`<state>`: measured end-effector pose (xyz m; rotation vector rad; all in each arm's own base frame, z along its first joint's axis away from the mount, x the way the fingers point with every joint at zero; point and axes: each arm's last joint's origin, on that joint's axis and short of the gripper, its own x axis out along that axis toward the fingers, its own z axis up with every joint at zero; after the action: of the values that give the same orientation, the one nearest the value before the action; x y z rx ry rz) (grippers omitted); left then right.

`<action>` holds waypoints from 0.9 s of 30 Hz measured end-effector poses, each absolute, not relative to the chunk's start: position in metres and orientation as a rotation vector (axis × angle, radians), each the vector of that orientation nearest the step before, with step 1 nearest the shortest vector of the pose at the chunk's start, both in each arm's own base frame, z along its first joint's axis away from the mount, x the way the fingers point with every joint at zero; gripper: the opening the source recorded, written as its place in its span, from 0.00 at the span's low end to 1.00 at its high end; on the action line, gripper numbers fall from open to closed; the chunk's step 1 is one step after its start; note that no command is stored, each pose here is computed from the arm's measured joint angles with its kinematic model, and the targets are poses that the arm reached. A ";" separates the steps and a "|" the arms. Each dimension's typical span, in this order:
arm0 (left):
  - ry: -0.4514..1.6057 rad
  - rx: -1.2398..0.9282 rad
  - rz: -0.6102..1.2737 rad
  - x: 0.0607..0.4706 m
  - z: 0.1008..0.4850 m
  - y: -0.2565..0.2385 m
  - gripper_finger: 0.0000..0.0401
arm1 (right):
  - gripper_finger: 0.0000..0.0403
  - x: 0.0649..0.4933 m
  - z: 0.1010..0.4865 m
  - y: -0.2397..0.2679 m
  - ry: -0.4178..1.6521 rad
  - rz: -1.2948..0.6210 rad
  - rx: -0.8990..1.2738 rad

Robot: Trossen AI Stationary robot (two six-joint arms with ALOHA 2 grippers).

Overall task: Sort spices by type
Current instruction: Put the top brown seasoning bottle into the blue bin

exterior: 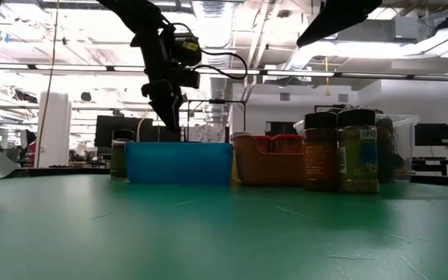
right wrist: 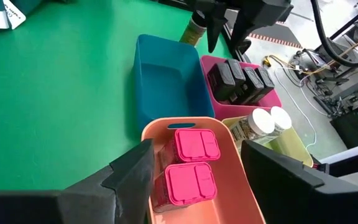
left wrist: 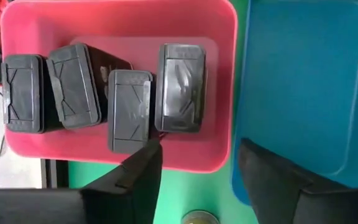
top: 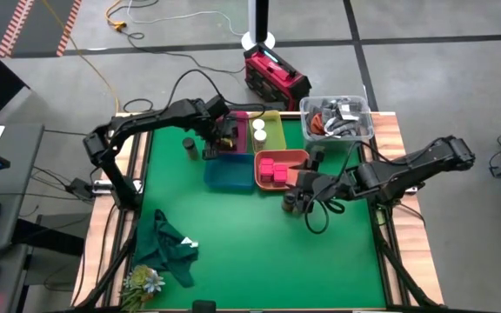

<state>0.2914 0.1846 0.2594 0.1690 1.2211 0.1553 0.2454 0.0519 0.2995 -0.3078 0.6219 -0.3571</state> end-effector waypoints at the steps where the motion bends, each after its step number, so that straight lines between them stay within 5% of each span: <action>1: 1.222 0.172 0.155 0.292 0.259 0.184 0.51 | 0.68 0.245 0.299 0.052 0.621 -0.355 -0.308; 11: 1.339 0.143 0.209 0.282 0.281 0.178 0.54 | 0.68 0.245 0.299 0.054 0.621 -0.349 -0.307; 27: 1.413 -0.260 0.388 0.228 0.279 0.223 0.57 | 0.68 0.244 0.297 0.054 0.638 -0.355 -0.296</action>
<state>0.2282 0.2227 0.2786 -0.2605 1.4129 0.3877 0.2436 0.0538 0.2975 -0.2962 0.6375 -0.3545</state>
